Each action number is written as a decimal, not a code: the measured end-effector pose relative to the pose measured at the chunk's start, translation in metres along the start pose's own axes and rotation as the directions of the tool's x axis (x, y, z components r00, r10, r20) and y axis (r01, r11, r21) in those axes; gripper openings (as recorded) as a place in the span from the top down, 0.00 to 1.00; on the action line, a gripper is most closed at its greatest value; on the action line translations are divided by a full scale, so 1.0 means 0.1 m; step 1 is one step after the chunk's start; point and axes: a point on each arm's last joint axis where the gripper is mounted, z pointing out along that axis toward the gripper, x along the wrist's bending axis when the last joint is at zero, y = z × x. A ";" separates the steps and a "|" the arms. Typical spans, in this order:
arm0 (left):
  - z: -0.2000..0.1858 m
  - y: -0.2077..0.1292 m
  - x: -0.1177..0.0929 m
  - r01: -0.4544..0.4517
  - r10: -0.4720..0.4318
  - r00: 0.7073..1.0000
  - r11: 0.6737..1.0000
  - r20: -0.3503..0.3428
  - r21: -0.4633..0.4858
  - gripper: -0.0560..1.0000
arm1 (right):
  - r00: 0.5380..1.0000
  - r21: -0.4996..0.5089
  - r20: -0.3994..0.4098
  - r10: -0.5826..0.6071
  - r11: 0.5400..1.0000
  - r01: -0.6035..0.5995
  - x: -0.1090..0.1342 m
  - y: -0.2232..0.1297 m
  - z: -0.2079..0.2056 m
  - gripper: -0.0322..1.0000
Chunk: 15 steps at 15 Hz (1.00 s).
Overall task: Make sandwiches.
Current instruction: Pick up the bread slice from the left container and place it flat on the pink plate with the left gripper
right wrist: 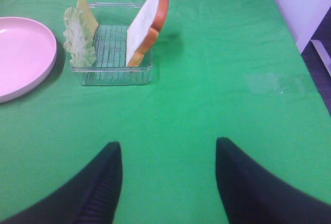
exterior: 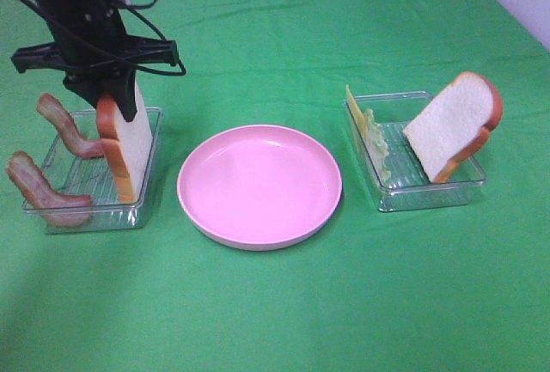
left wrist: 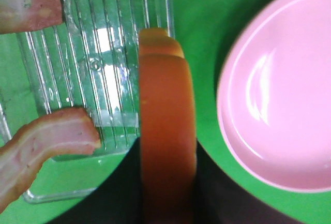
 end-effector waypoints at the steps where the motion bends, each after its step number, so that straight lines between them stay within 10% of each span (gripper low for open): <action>1: -0.21 -0.06 -0.02 -0.030 0.031 0.999 0.999 0.027 -0.023 0.76 | 1.000 0.000 0.000 0.000 1.000 0.000 0.00 0.00 0.00 0.46; 7: -1.29 -0.40 -0.11 -0.131 0.190 0.958 0.957 0.216 -0.260 0.76 | 1.000 0.000 0.000 0.000 1.000 0.000 0.00 0.00 0.00 0.46; 15: -0.48 -0.55 -0.02 0.015 0.144 0.810 0.964 0.568 -0.266 0.76 | 1.000 0.000 0.000 0.000 1.000 0.000 0.00 0.00 0.00 0.46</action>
